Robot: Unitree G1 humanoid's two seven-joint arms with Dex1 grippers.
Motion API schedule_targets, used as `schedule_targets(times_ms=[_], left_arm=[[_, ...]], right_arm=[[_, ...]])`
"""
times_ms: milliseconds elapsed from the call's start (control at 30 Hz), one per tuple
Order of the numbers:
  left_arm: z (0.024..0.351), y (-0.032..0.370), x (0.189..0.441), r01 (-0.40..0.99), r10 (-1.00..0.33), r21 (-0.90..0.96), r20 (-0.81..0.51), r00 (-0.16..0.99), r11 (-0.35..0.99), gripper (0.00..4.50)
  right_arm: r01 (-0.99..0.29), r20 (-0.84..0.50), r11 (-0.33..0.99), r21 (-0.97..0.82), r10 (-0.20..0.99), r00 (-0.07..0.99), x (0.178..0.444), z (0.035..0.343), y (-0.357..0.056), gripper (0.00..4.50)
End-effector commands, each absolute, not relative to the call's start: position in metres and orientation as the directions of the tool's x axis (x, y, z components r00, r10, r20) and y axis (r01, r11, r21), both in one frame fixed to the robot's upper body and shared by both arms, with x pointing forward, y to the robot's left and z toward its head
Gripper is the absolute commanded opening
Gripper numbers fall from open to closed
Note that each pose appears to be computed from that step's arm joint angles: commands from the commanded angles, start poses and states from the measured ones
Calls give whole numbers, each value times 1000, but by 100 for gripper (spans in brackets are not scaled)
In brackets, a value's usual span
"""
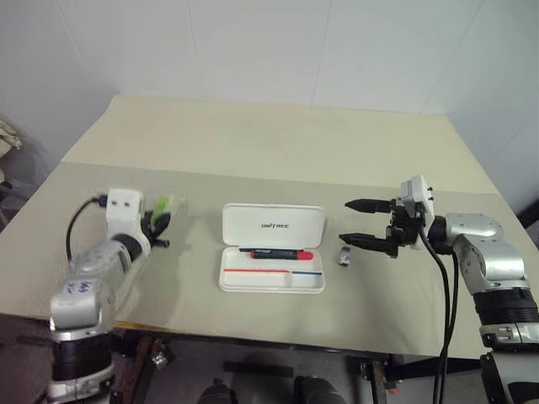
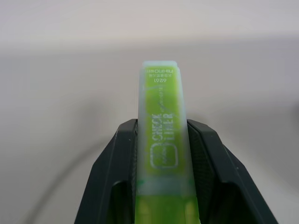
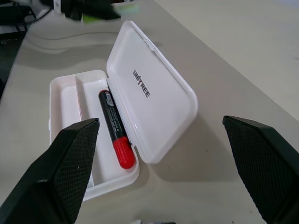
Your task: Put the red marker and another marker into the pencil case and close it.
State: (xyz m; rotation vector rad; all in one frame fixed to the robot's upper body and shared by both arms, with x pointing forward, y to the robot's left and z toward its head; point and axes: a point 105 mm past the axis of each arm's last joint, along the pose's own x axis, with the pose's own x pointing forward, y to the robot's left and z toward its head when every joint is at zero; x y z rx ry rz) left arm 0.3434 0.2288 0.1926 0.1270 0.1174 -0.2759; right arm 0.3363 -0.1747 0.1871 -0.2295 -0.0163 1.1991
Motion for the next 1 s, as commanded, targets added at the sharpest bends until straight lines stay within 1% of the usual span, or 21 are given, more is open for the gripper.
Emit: schedule_targets(times_ms=[33, 67, 200, 300, 400, 533, 667, 767, 867, 1000], left_arm=[[233, 191, 327, 521, -515, 156, -80, 853, 839, 111], [239, 183, 323, 575, -568, 144, -89, 818, 805, 111], [255, 143, 301, 793, -780, 140, -147, 608, 593, 111], [263, 111, 284, 899, -883, 113, -171, 437, 423, 111], [263, 93, 277, 939, -920, 62, -191, 343, 338, 111], [247, 75, 268, 971, -938, -6, -259, 231, 241, 111], [226, 68, 268, 975, -929, -61, -321, 182, 212, 111], [208, 68, 279, 966, -905, -66, -372, 207, 248, 111], [188, 70, 284, 968, -874, -38, -438, 208, 249, 111], [176, 68, 291, 969, -854, 13, -470, 225, 248, 111]], right_arm=[[-898, -58, 365, -245, 919, 389, 338, 205, -180, 450], [-898, -58, 366, -246, 919, 391, 338, 205, -180, 450], [-893, -54, 373, -250, 916, 397, 339, 205, -179, 450], [-888, -43, 380, -257, 914, 404, 339, 206, -179, 450], [-883, -34, 389, -262, 911, 411, 339, 208, -179, 450], [-875, -29, 408, -261, 903, 429, 336, 206, -182, 450], [-863, -21, 433, -259, 891, 453, 332, 205, -186, 450], [-858, -23, 444, -258, 885, 465, 329, 203, -188, 450], [-848, -16, 465, -254, 875, 484, 325, 202, -190, 450], [-838, -20, 485, -250, 863, 505, 320, 200, -194, 450]])
